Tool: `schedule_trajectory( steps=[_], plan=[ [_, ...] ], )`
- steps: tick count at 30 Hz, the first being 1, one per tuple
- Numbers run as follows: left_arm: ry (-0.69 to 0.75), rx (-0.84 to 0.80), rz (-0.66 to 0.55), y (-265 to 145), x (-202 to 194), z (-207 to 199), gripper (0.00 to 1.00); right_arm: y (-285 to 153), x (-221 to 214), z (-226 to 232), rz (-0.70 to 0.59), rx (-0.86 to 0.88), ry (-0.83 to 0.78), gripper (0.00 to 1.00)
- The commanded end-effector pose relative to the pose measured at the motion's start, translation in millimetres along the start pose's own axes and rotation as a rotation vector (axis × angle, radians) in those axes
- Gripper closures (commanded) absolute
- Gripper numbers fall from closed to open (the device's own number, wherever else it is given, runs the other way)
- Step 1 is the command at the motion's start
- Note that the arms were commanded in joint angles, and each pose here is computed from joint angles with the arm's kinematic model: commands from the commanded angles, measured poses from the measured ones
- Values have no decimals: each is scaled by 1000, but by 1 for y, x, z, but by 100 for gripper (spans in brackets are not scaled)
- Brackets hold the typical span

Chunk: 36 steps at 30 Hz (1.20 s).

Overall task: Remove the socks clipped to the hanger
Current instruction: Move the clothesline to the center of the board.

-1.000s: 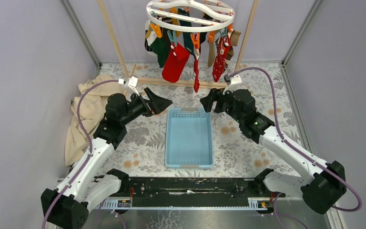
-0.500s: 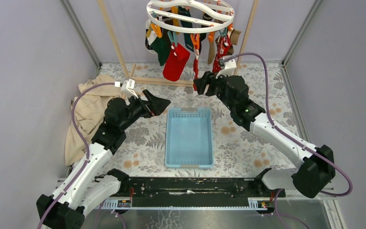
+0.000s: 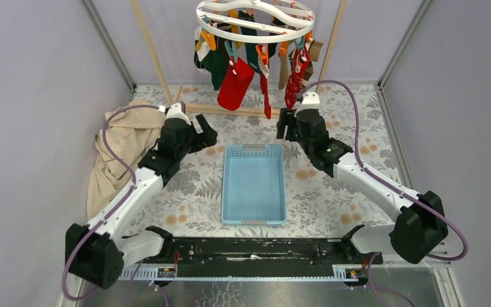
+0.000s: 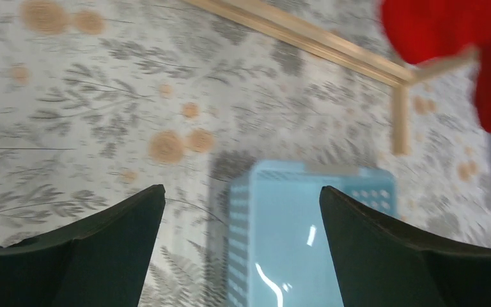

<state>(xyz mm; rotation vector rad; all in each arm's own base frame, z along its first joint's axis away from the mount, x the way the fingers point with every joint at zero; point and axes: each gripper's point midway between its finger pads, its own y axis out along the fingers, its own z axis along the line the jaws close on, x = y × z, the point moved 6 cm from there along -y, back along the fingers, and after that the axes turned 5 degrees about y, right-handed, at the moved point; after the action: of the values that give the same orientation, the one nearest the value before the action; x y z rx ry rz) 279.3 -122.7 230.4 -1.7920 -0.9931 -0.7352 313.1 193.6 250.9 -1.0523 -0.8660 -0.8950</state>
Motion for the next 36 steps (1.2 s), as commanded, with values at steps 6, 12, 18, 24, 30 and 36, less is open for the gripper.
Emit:
schedule_trajectory(
  steps=[6,12,18,24,30,36],
  plan=[
    [-82,315,-133,39,48,75,1,31,-10,-94,137,-181,257,27],
    [-63,538,-141,73,65,114,1,70,-11,-121,235,-254,301,27],
    [16,684,-135,95,84,139,3,96,-20,-140,304,-296,308,33],
    [33,736,-95,116,79,166,15,107,-36,-152,364,-356,264,36],
    [58,735,-7,150,56,185,25,112,-55,-155,439,-354,234,39],
    [80,777,88,171,43,204,21,118,-67,-160,501,-366,210,39]
  ],
)
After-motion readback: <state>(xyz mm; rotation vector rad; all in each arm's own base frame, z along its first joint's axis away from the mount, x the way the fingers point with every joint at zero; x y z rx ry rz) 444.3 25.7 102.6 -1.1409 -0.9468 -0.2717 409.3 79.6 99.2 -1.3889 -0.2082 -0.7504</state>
